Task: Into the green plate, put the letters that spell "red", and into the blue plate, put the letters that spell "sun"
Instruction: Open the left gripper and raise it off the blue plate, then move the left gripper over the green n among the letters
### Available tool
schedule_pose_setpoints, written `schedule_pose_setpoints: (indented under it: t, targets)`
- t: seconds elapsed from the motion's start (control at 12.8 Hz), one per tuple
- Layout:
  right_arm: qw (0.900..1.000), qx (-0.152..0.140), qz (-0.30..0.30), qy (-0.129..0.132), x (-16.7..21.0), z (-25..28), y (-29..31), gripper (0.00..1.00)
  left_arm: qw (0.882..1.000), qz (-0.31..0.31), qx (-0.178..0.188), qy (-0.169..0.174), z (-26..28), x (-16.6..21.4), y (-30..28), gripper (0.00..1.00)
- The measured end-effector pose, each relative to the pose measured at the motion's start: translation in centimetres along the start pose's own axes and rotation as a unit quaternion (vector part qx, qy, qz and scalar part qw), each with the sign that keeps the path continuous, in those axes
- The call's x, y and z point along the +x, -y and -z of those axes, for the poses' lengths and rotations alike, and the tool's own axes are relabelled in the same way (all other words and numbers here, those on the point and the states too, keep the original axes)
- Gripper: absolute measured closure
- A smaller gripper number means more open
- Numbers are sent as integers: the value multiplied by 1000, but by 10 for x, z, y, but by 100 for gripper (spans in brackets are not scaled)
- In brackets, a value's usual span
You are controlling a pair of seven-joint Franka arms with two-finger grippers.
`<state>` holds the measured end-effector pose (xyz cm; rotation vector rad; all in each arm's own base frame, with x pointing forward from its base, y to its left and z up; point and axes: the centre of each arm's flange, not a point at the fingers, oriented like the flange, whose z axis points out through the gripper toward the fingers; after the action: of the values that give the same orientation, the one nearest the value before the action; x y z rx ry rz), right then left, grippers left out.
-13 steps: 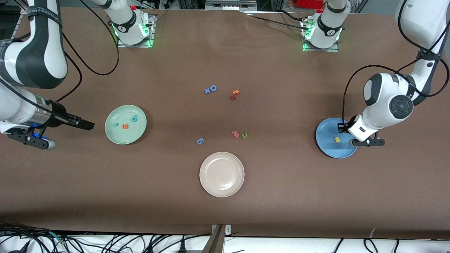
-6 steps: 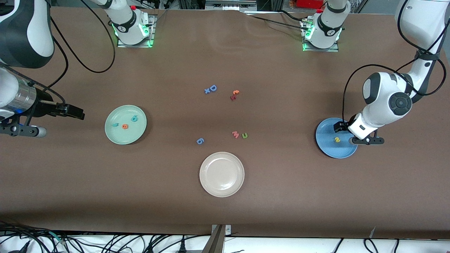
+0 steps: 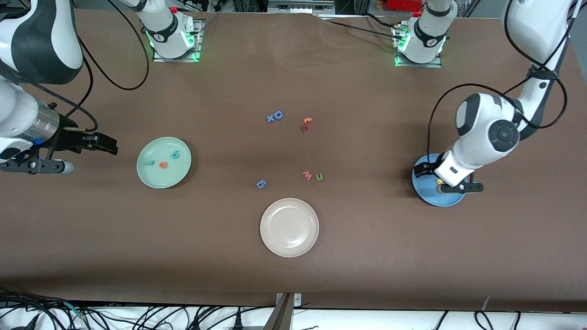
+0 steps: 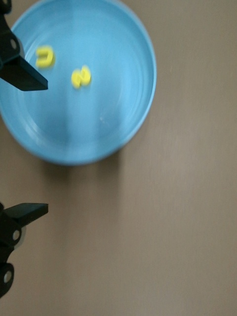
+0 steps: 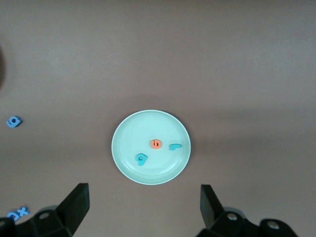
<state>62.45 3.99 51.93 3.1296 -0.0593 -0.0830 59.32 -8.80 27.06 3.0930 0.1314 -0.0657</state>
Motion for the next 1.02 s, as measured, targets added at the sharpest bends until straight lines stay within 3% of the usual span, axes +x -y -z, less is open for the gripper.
schedule_pose_setpoints:
  t: [0.31, 0.55, 0.78, 1.02]
  targets:
    - [1000, 12, -15, -6, -1, 8, -23, 0, 999, 53, -1, 2, -6, -20, -87, 0]
    - [1000, 17, -17, -4, -1, 6, -27, 0, 989, 147, -8, 3, -12, -26, -138, 0]
    - [1000, 17, -16, -4, -1, 5, -25, 0, 964, 264, -16, 12, -29, -24, -180, 0]
    - [1000, 17, -17, -3, -1, 4, -26, 0, 922, 386, -21, 24, -49, -17, -205, 0]
